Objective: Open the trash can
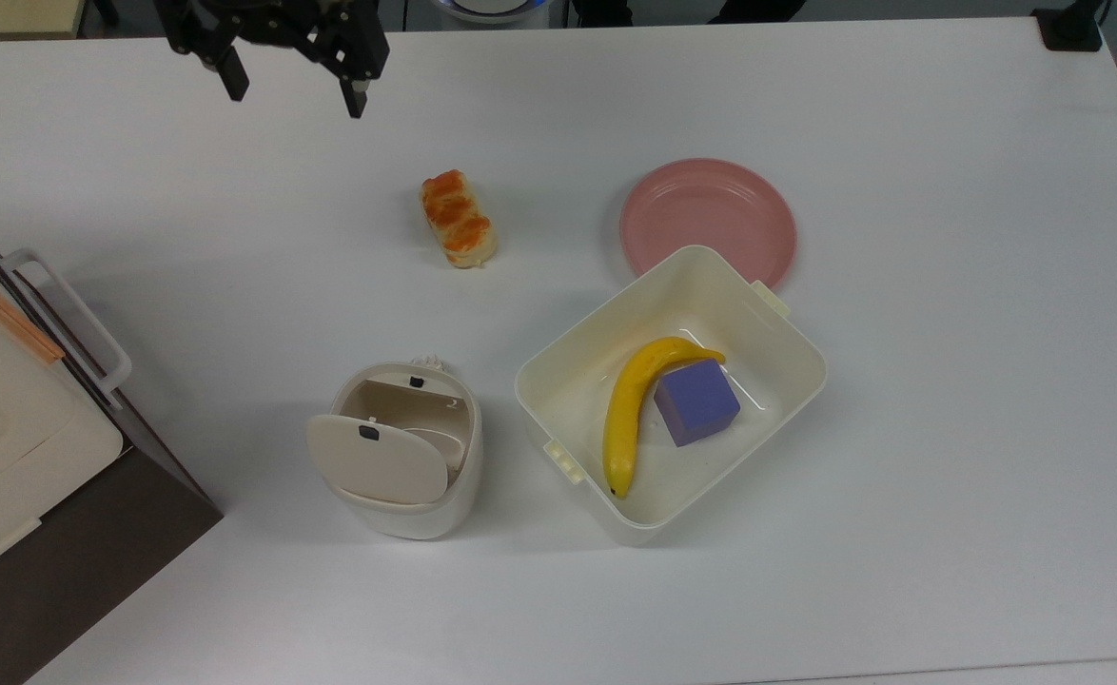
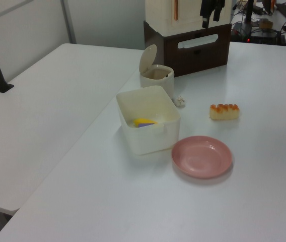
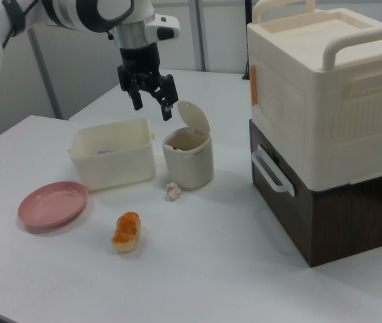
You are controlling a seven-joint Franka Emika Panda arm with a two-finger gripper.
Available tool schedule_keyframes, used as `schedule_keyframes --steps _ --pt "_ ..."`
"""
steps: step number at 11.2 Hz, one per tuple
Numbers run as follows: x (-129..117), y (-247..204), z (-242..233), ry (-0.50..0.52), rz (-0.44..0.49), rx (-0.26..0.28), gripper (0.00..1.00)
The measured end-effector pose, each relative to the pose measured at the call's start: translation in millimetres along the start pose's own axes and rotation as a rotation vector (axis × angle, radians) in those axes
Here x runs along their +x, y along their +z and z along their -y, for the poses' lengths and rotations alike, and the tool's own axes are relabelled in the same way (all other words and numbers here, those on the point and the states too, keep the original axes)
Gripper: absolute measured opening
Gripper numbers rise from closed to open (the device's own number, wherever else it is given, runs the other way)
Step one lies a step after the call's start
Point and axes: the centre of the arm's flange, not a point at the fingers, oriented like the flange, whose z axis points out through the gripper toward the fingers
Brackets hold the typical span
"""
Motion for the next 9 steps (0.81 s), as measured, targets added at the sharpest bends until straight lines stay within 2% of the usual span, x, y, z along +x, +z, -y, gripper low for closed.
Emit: schedule_keyframes --steps 4,7,9 --pt "-22.2 -13.0 8.7 -0.013 -0.003 -0.013 1.0" --pt "-34.8 -6.3 25.6 -0.04 0.0 -0.016 1.0" --pt "-40.3 -1.0 29.2 -0.022 -0.014 -0.017 1.0"
